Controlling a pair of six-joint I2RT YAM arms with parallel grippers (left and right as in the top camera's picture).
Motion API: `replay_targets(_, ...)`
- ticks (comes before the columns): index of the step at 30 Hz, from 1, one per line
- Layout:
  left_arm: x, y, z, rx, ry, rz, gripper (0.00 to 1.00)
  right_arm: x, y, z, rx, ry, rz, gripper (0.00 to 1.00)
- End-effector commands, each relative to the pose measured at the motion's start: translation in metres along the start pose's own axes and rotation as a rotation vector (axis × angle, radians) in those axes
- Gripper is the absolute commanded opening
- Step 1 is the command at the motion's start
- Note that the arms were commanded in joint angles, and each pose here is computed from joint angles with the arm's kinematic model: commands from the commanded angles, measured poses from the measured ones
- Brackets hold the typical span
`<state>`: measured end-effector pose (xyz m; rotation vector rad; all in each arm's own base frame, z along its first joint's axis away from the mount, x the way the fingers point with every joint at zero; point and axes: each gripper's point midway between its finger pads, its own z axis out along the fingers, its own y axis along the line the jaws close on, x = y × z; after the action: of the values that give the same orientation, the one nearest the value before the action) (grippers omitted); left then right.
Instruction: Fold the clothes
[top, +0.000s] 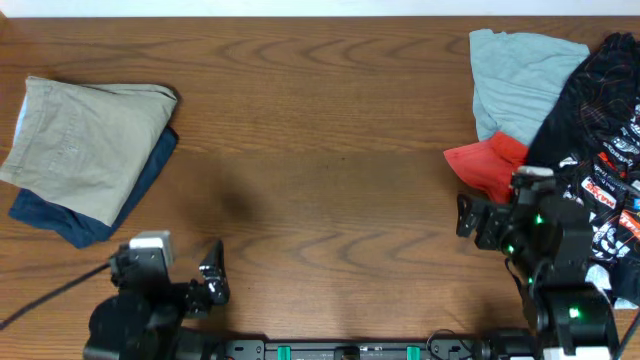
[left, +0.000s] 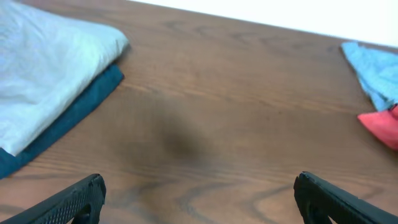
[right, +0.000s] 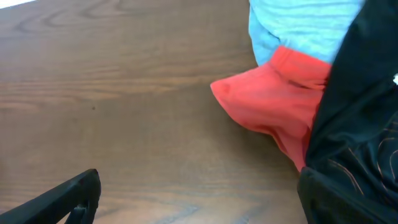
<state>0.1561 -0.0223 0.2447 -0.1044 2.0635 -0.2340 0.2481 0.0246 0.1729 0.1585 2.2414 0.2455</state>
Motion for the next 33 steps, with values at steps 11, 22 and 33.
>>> replay_targets(11, 0.012, 0.007, -0.002, -0.031, 0.034, -0.004, 0.98, 0.04, -0.009, 0.001, 0.03, 0.139, 0.021, 0.99)
replay_targets(22, 0.012, 0.007, -0.002, -0.031, 0.034, -0.004, 0.98, 0.046, -0.011, 0.0, 0.035, 0.161, 0.023, 0.99)
replay_targets(33, 0.012, 0.007, -0.002, -0.031, 0.034, -0.004, 0.98, 0.05, -0.015, -0.005, 0.061, 0.162, 0.02, 0.99)
